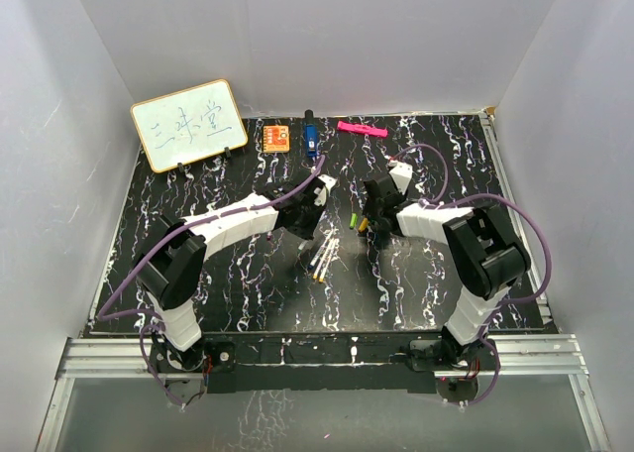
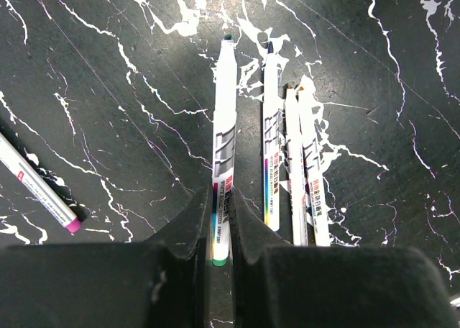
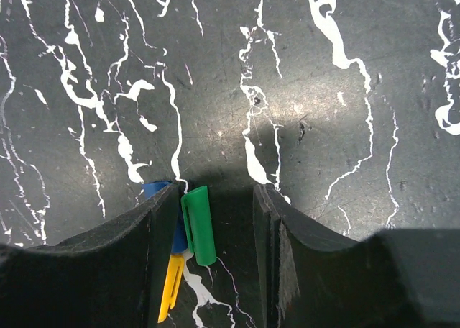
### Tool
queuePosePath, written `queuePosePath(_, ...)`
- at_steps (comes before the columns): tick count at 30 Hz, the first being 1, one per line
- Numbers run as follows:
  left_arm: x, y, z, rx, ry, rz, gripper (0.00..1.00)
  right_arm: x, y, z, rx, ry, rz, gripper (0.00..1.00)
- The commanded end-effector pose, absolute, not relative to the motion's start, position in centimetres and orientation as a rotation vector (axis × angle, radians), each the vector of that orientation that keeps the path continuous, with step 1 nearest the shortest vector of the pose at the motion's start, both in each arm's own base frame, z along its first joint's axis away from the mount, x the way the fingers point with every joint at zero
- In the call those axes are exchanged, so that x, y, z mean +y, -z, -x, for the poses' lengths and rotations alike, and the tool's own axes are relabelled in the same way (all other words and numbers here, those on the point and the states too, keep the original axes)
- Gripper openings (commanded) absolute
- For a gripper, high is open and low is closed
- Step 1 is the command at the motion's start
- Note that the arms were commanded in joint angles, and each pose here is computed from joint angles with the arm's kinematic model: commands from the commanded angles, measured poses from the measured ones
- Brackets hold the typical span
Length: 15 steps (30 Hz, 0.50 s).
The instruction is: Insert the pens into the pen caps
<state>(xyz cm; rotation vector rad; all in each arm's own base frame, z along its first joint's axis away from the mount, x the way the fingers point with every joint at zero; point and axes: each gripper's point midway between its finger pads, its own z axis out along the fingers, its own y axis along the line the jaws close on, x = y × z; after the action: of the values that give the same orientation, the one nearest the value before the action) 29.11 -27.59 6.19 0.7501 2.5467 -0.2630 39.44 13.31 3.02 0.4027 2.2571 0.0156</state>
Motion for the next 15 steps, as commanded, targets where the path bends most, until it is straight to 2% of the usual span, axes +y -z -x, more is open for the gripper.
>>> queuePosePath(1, -27.6, -8.3, -29.1, 2.499, 0.289, -0.751, 0.00, 14.1, -3.2, -40.5, 2.253, -0.051, -0.411, 0.44)
queuePosePath(15, -28.0, -8.5, -29.3, 2.493, 0.296, -0.757, 0.00, 13.5, -0.4, -37.5, 2.374, 0.014, -0.433, 0.40)
